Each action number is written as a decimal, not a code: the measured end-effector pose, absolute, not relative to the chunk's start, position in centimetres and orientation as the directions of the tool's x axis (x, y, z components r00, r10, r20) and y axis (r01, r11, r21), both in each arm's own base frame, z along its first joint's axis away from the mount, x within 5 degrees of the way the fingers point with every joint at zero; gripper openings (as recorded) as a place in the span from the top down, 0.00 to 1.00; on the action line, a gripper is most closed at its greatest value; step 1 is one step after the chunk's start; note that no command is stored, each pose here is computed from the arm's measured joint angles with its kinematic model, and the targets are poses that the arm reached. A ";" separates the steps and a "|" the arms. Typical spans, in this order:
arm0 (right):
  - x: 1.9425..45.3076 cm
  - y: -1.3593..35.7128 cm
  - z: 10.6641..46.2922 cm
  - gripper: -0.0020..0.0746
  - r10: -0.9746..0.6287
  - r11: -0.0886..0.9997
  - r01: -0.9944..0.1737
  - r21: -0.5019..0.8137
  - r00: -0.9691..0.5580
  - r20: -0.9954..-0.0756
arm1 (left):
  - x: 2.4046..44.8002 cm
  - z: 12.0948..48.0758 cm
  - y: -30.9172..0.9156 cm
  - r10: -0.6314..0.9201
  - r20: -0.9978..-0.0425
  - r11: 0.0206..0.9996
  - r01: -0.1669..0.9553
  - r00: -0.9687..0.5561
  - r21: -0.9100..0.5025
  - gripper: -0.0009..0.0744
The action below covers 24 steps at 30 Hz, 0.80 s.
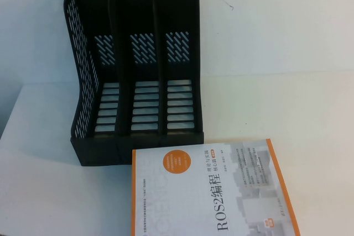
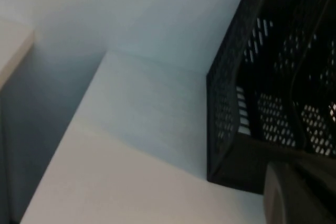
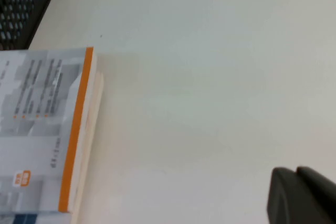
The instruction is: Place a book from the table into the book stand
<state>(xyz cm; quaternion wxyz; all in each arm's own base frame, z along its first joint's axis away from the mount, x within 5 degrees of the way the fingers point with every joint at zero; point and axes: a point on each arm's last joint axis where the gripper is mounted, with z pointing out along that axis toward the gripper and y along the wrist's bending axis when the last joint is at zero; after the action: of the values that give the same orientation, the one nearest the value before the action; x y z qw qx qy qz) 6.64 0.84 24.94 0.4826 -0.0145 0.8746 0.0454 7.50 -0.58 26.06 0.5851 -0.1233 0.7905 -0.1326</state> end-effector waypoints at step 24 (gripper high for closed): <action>8.8 2.5 23.8 0.97 0.133 0.954 -0.105 0.280 -0.690 -0.711 | 17.7 24.0 -5.5 0.013 -0.521 0.815 0.311 -0.853 -0.489 0.99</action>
<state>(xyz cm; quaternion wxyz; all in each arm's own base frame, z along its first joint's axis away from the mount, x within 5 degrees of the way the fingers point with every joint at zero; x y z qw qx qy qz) 8.85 2.46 23.77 0.3933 0.0078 0.9069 0.1509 17.66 -5.50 23.99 0.2560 0.0883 0.9175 -0.2912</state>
